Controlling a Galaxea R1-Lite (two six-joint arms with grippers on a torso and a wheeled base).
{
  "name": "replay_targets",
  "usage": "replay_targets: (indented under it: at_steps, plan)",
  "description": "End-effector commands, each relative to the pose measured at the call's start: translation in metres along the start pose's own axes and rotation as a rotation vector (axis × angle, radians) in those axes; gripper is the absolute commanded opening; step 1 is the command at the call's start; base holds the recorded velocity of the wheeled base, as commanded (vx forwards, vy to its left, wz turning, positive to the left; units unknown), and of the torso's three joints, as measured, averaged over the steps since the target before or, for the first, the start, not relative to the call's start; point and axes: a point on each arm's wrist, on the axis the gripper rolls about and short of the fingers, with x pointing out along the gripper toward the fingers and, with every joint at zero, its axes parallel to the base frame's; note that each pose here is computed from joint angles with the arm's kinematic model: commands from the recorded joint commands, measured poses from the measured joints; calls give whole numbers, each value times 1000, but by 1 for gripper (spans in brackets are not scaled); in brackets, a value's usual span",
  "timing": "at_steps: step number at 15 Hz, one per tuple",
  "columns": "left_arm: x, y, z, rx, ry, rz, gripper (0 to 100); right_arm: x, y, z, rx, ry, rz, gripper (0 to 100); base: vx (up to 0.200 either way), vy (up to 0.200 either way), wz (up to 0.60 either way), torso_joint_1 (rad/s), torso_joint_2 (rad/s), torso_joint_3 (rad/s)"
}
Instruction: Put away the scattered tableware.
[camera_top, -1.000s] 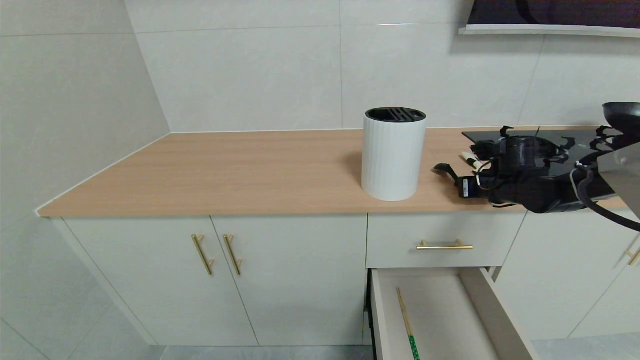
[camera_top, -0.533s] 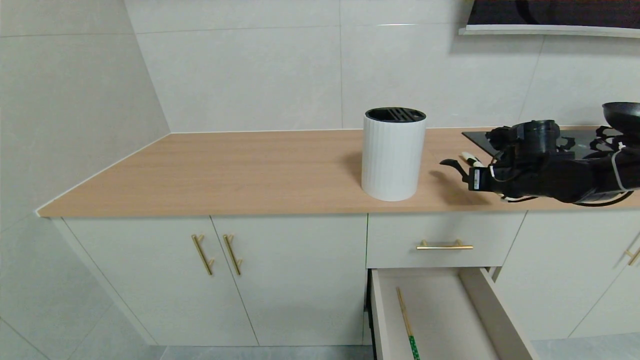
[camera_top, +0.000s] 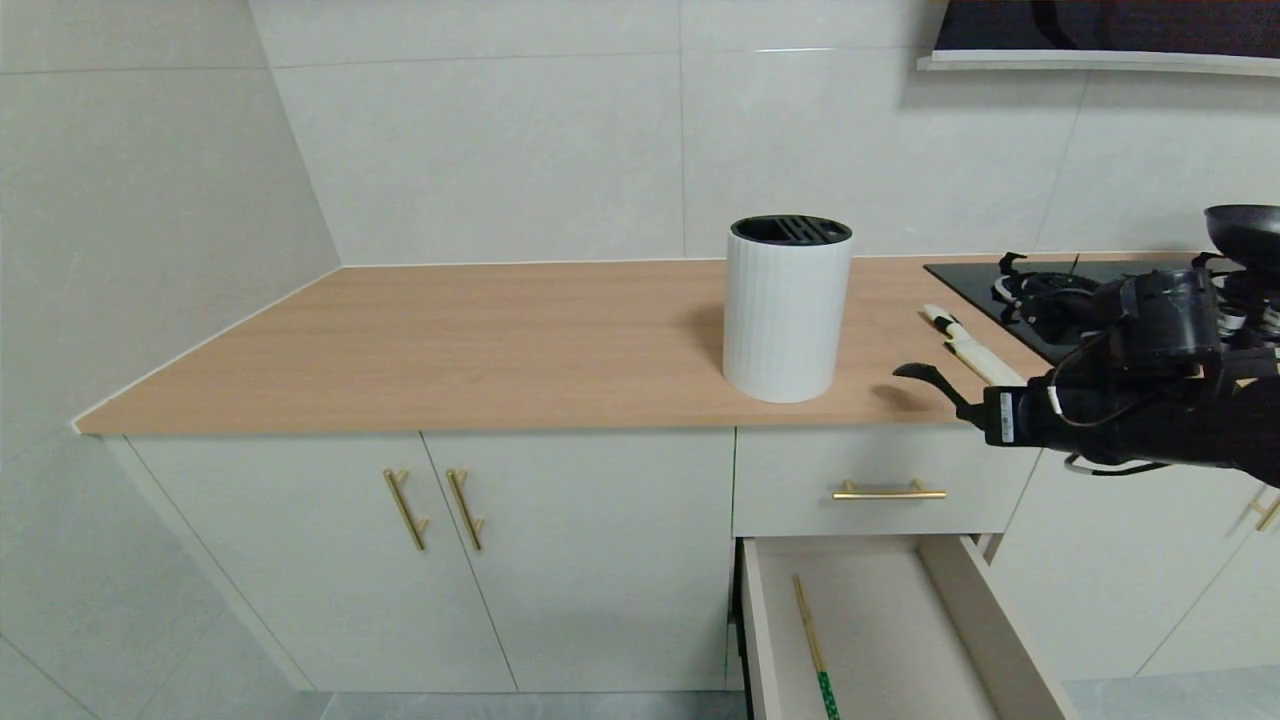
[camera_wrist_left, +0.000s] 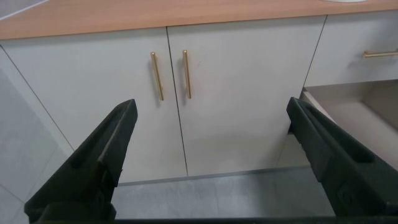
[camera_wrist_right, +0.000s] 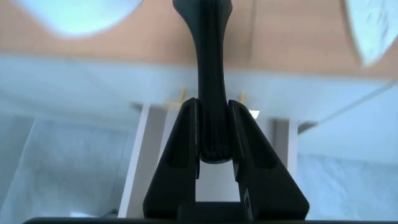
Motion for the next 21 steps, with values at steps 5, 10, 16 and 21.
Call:
replay_targets:
  at_steps: [5,10,16,21]
  plan:
    - [0,0,0,0,1,0,100,-37,12,-28,-120,28,40,0,0,0,0,0,0,0]
    - [0,0,0,0,1,0,100,-34,16,-38,-161,63,55,0,0,0,0,0,0,0]
    - [0,0,0,0,1,0,100,-29,16,-42,-179,84,56,0,0,0,0,0,0,0]
    - [0,0,0,0,1,0,100,-28,18,-43,-183,89,62,0,0,0,0,-120,290,170]
